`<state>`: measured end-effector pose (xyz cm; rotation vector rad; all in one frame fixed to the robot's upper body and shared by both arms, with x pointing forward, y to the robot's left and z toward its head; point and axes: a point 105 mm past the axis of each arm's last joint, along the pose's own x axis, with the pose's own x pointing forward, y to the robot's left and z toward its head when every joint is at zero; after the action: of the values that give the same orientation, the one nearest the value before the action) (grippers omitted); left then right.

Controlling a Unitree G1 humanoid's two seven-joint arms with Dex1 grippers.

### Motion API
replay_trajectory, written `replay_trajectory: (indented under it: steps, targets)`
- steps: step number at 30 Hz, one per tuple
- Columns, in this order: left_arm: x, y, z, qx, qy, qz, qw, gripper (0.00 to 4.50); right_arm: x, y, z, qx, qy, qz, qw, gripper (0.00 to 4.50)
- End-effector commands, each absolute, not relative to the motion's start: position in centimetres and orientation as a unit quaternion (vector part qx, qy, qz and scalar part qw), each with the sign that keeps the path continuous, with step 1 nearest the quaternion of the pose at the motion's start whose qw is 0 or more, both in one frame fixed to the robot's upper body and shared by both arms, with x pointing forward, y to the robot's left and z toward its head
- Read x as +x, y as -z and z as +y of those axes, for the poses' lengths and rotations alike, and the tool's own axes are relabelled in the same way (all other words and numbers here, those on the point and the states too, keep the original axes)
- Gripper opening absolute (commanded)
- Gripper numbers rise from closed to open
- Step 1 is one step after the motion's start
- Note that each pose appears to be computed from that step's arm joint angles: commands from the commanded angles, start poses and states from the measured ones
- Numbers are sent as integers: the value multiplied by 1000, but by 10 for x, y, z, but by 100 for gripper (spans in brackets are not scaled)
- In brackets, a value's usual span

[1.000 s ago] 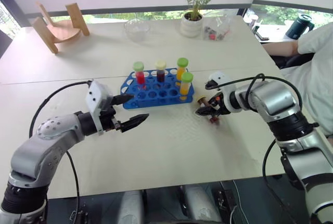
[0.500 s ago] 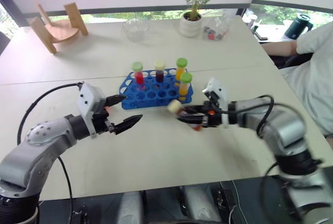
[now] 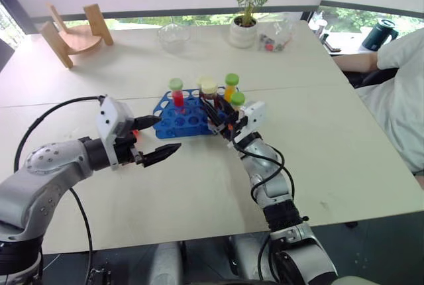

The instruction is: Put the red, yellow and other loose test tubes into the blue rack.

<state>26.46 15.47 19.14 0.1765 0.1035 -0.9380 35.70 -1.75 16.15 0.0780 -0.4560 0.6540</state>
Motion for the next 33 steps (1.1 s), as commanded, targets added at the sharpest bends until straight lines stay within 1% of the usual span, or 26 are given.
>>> replay_trajectory:
  steps: [1, 7, 11, 23, 30, 32, 33]
  targets:
    - [263, -202, 160, 96, 444, 36, 890, 450, 360, -172, -12, 38, -306, -253, 917, 87]
    - [263, -200, 163, 97, 440, 39, 892, 450, 363, -173, -6, 42, -312, -260, 913, 87]
    - [262, -200, 162, 95, 439, 37, 893, 450, 363, -168, 1, 47, -318, -253, 912, 87]
    - [261, -199, 162, 93, 436, 36, 894, 450, 375, -159, 1, 50, -300, -237, 923, 87]
    - [261, -199, 161, 91, 437, 35, 894, 450, 372, -149, 1, 47, -307, -222, 924, 87]
    - [262, -197, 162, 91, 432, 38, 897, 450, 369, -145, 0, 40, -318, -218, 922, 190]
    - [264, -195, 164, 95, 424, 41, 900, 450, 366, -144, -3, 33, -320, -218, 921, 229]
